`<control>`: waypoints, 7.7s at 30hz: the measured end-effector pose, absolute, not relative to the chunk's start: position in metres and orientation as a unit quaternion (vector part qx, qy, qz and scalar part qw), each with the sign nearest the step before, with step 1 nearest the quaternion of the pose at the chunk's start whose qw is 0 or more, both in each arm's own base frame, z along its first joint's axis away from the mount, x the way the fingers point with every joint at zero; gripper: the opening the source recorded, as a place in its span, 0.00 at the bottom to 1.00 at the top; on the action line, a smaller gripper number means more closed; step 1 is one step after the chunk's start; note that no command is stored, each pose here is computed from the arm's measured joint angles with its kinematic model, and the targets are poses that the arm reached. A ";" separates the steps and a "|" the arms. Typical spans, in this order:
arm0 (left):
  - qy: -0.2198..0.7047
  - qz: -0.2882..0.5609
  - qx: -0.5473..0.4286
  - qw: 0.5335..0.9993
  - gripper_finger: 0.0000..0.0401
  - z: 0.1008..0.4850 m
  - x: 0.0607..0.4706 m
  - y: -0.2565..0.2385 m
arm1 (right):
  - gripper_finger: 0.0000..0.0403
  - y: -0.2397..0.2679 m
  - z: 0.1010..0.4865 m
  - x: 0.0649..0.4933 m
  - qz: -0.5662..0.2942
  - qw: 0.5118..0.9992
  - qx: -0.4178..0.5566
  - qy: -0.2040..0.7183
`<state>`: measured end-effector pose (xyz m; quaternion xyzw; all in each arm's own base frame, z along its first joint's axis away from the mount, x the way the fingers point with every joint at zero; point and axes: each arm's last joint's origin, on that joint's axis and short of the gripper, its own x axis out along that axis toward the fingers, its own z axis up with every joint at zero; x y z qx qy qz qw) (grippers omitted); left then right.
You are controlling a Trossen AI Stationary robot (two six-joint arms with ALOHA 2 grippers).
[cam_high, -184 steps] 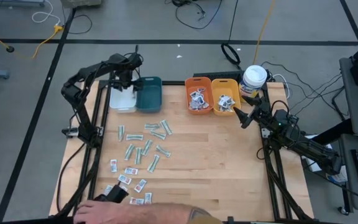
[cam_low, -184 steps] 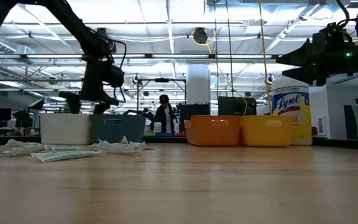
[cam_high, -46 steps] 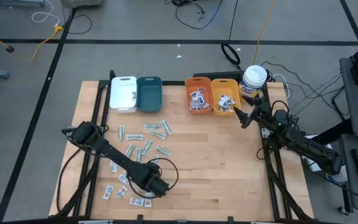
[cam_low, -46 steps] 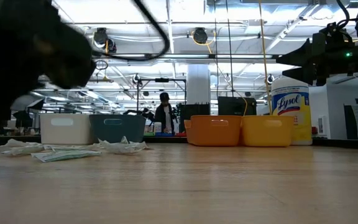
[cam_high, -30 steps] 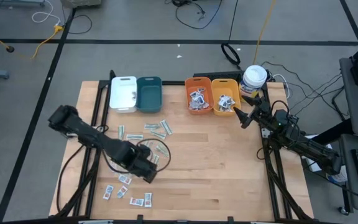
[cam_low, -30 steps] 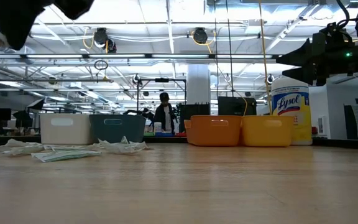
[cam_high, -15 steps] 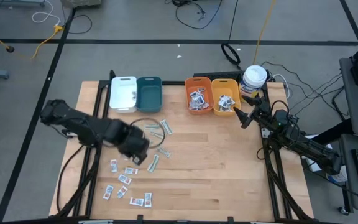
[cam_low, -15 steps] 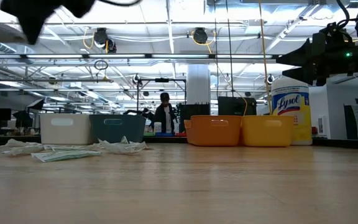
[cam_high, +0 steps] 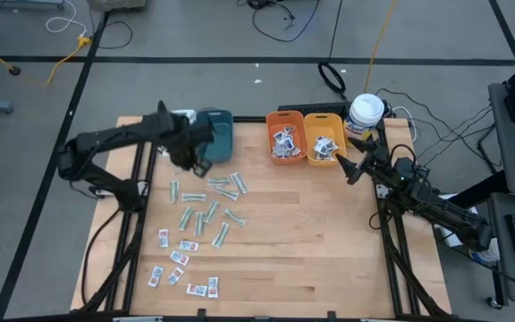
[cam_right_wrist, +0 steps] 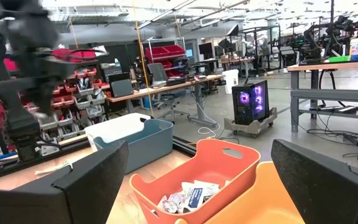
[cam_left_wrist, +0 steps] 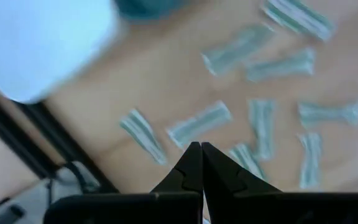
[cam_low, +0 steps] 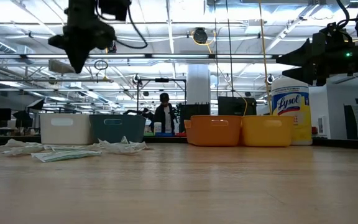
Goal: Pick & Place First Aid Supplies
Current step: Put the ointment pack into the white bin
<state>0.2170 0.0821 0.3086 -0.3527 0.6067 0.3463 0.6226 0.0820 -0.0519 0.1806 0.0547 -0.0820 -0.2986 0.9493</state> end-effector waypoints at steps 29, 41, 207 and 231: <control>0.542 0.497 -0.424 0.529 0.00 0.252 0.163 0.246 | 0.97 -0.052 0.181 0.082 -0.299 0.949 0.055 -0.082; 0.585 0.475 -0.428 0.499 0.00 0.195 0.177 0.274 | 0.97 -0.052 0.181 0.082 -0.299 0.949 0.055 -0.082; 0.618 0.151 -0.387 0.667 0.00 0.211 0.198 -0.125 | 0.97 -0.052 0.181 0.082 -0.299 0.949 0.055 -0.082; 0.540 0.336 -0.489 0.596 0.00 0.243 0.176 -0.025 | 0.97 -0.052 0.181 0.082 -0.299 0.949 0.055 -0.082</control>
